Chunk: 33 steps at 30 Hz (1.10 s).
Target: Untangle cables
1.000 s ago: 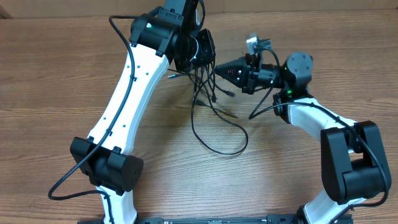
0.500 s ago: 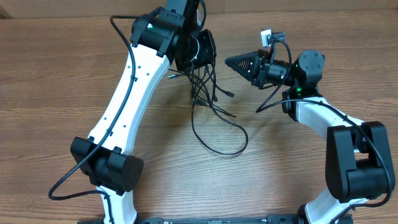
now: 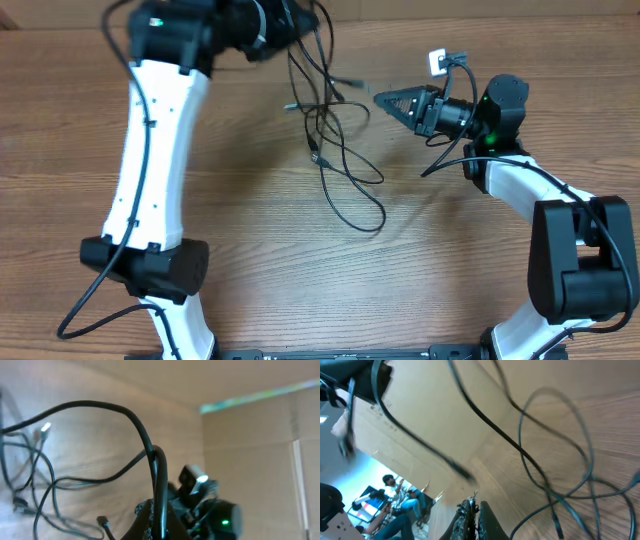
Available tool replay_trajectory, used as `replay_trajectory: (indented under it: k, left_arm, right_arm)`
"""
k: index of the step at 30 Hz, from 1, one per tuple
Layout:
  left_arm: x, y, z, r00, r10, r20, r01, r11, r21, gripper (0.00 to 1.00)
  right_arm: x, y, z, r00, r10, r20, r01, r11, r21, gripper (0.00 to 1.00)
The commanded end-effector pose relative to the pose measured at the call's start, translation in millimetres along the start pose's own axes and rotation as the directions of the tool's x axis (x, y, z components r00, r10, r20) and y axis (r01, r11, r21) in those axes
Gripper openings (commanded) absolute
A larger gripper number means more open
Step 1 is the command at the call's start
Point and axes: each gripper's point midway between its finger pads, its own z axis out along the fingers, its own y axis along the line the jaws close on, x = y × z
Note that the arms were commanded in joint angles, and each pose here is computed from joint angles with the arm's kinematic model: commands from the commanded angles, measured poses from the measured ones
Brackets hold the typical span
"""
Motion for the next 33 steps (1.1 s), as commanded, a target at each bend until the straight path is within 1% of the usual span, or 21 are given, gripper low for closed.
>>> replay_trajectory:
  k: [1, 6, 9, 12, 16, 18, 22, 27, 28, 30, 31, 32, 33]
  left_arm:
    - [-11.5, -39.9, -41.5, 0.993, 0.088, 0.077, -0.096, 0.990, 0.099, 0.04]
    - [-29.2, -71.7, -89.9, 0.970, 0.153, 0.191, -0.186, 0.968, 0.169, 0.04]
    - [-36.8, -86.8, -115.5, 0.951, 0.170, 0.259, -0.223, 0.956, 0.191, 0.04]
    - [-46.9, -99.6, -146.0, 0.914, 0.204, 0.351, -0.284, 0.940, 0.191, 0.04]
    - [-55.0, -104.7, -178.6, 0.875, 0.222, 0.430, -0.322, 0.930, 0.175, 0.04]
    - [-52.9, -107.2, -186.5, 0.869, 0.232, 0.436, -0.337, 0.924, 0.181, 0.04]
    - [-48.7, -108.8, -186.8, 0.865, 0.260, 0.429, -0.364, 0.914, 0.180, 0.04]
    - [-44.6, -97.0, -180.6, 0.881, 0.254, 0.399, -0.335, 0.930, 0.148, 0.04]
    - [-41.2, -93.3, -177.7, 0.888, 0.255, 0.383, -0.328, 0.934, 0.139, 0.04]
    - [-34.5, -84.9, -170.6, 0.901, 0.256, 0.351, -0.311, 0.944, 0.111, 0.06]
    - [-31.5, -81.0, -167.4, 0.906, 0.256, 0.338, -0.304, 0.948, 0.094, 0.11]
    - [-28.6, -76.5, -163.9, 0.910, 0.256, 0.325, -0.294, 0.953, 0.073, 0.18]
    - [-26.2, -73.4, -161.0, 0.913, 0.258, 0.317, -0.289, 0.956, 0.055, 0.18]
  right_arm:
    - [-12.5, 2.2, -10.4, 0.999, -0.029, 0.022, 0.029, 1.000, 0.012, 0.04]
    - [-12.3, -8.4, -19.1, 0.999, 0.021, 0.027, -0.023, 0.999, 0.043, 0.04]
    - [-12.7, -9.9, -20.9, 0.999, 0.026, 0.029, -0.028, 0.998, 0.047, 0.04]
    - [-12.8, -9.8, -20.9, 0.999, 0.025, 0.029, -0.027, 0.999, 0.047, 0.04]
    - [-12.8, -9.8, -20.9, 0.999, 0.026, 0.029, -0.027, 0.999, 0.047, 0.04]
    - [-12.8, -9.9, -20.9, 0.999, 0.026, 0.029, -0.027, 0.999, 0.047, 0.04]
    - [-12.8, -9.9, -20.9, 0.999, 0.026, 0.029, -0.027, 0.999, 0.047, 0.04]
    - [-12.8, -9.9, -20.9, 0.999, 0.026, 0.029, -0.027, 0.998, 0.047, 0.04]
    - [-12.9, -9.9, -20.9, 0.999, 0.026, 0.030, -0.027, 0.999, 0.048, 0.08]
    - [-13.0, -9.9, -20.9, 0.999, 0.025, 0.030, -0.027, 0.999, 0.048, 0.20]
    - [-12.9, -10.0, -20.9, 0.999, 0.026, 0.030, -0.027, 0.998, 0.048, 0.27]
    - [-13.0, -9.9, -20.9, 0.999, 0.025, 0.030, -0.027, 0.999, 0.048, 0.39]
    - [-13.0, -10.0, -20.9, 0.999, 0.025, 0.030, -0.027, 0.998, 0.048, 0.51]
